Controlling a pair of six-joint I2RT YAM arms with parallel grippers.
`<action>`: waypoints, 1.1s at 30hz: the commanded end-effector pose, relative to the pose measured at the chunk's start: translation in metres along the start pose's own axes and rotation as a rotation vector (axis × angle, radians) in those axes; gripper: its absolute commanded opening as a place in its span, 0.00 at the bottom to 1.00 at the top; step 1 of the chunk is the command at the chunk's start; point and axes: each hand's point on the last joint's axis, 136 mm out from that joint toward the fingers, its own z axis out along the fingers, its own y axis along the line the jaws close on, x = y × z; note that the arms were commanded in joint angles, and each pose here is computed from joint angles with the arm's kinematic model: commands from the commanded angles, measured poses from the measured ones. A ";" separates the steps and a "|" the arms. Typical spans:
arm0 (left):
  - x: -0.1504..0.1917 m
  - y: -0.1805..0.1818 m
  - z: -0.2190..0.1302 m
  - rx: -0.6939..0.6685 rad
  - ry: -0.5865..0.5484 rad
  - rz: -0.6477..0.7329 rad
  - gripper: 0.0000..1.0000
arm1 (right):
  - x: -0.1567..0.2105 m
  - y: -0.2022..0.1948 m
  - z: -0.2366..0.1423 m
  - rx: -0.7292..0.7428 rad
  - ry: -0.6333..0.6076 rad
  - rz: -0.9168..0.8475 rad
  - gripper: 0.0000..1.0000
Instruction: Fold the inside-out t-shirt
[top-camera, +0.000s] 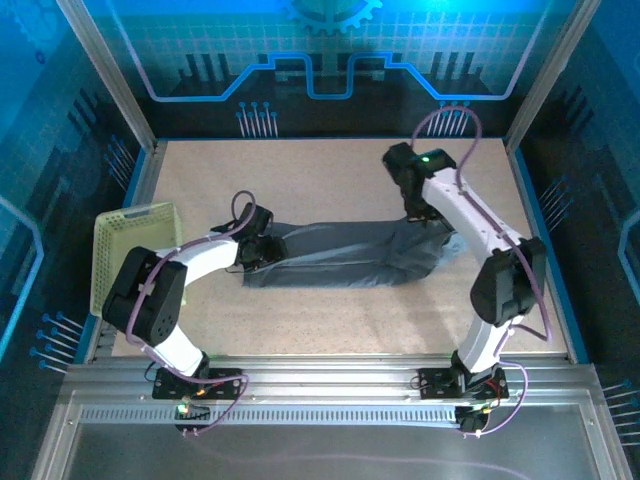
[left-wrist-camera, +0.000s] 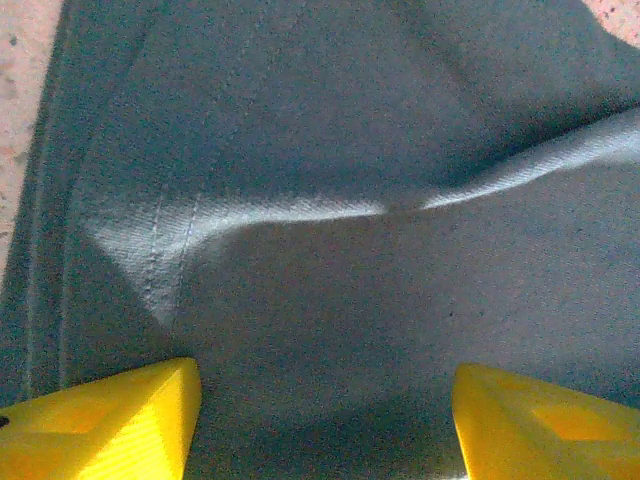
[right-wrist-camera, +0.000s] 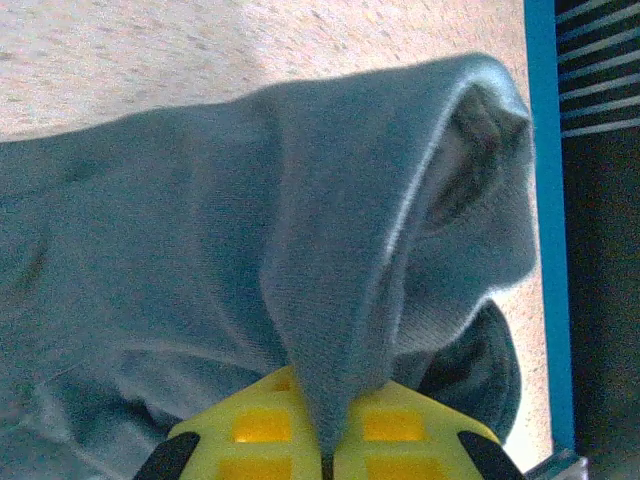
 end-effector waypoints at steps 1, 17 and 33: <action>0.000 0.010 -0.010 -0.022 -0.023 -0.007 0.69 | 0.004 0.022 -0.026 0.079 -0.014 -0.086 0.00; 0.006 0.055 -0.024 0.031 -0.137 -0.211 0.62 | 0.005 0.165 -0.114 -0.136 -0.143 -0.242 0.00; 0.019 0.055 -0.009 0.048 -0.078 -0.212 0.57 | 0.025 0.260 -0.143 -0.457 -0.106 -0.295 0.00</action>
